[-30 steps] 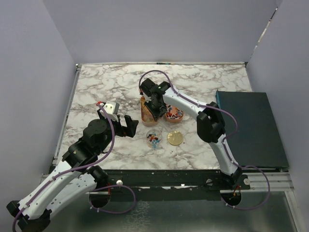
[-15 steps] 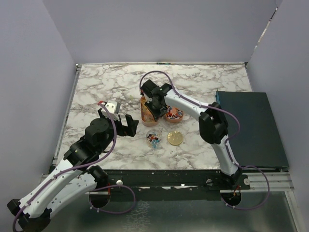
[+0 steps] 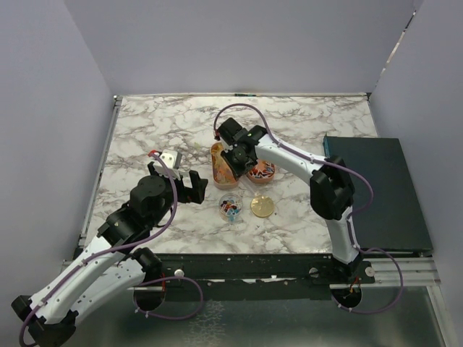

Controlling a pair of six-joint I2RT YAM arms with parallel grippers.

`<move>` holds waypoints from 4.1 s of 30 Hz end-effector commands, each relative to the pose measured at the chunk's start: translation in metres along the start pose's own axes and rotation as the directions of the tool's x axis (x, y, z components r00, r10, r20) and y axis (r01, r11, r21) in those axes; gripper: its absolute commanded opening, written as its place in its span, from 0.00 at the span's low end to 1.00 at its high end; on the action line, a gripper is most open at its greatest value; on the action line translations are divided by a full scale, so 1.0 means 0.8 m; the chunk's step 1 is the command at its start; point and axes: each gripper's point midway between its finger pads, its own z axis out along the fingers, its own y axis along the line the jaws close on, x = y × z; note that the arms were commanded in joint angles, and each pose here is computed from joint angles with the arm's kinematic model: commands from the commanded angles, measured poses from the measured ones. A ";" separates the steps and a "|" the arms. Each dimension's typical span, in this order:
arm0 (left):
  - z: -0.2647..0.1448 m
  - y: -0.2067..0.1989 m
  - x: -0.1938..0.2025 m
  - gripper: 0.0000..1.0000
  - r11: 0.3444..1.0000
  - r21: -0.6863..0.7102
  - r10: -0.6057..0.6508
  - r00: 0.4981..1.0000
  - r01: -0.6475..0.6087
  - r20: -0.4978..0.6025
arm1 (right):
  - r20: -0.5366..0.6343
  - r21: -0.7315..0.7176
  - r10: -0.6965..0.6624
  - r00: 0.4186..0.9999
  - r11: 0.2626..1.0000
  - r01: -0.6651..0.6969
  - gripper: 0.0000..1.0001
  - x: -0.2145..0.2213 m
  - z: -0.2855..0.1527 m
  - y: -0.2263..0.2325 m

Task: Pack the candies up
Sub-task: Scoop the fake candies from the storage box, then place the fake candies in the packing bottle.

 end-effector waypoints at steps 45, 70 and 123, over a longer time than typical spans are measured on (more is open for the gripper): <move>0.040 -0.052 0.053 0.99 0.987 0.136 -0.053 0.975 0.084 -0.217 | 0.462 -0.048 -0.587 0.665 0.732 0.679 0.00 0.123 -0.158 0.051; 0.034 -0.051 0.067 0.99 0.984 0.136 -0.080 0.968 0.115 -0.237 | 0.792 0.043 -0.444 0.419 0.726 0.687 0.00 0.116 -0.277 0.076; 0.004 0.006 0.003 0.99 0.999 -0.037 -0.023 1.000 0.023 -0.006 | 0.081 0.054 -0.734 0.675 0.679 0.732 0.00 0.144 -0.158 0.019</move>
